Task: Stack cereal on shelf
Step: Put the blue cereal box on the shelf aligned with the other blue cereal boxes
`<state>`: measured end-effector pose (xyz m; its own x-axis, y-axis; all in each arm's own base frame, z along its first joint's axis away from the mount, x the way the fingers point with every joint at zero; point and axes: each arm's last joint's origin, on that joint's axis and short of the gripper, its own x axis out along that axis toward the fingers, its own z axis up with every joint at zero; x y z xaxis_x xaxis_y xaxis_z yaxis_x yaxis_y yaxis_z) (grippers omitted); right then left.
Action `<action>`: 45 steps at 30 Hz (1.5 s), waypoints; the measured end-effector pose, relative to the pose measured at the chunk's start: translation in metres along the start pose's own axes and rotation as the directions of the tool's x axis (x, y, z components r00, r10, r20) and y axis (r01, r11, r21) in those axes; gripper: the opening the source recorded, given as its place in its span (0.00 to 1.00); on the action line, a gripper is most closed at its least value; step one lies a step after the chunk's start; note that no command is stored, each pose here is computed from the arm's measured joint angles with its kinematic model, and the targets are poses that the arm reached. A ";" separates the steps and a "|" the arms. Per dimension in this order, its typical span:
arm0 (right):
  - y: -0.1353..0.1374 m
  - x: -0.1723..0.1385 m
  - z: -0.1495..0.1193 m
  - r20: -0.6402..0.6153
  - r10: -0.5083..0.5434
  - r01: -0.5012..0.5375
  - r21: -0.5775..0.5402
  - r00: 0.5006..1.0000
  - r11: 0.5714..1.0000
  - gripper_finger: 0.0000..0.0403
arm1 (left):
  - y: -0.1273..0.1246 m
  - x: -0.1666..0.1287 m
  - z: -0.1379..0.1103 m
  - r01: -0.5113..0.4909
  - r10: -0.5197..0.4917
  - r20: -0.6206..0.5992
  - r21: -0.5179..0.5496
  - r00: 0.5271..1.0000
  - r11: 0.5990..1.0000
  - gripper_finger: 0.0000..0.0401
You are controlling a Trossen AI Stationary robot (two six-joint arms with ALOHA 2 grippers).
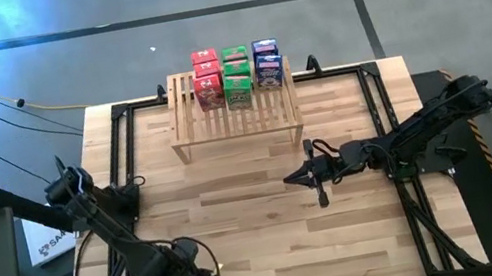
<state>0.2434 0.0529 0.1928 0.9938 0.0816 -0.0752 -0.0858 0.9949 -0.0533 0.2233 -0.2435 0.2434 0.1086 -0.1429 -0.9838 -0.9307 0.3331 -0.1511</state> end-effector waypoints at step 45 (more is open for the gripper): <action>0.000 0.000 0.003 0.030 0.007 -0.008 0.030 1.000 1.000 0.00 | -0.037 -0.049 0.210 -0.018 -0.255 0.221 0.788 0.941 0.615 0.43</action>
<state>0.2436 0.0533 0.1956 0.9949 0.0900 -0.0459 -0.0912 0.9956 -0.0227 0.3260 -0.0530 0.2765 0.4170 -0.0134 -0.9088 -0.2994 0.9421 -0.1512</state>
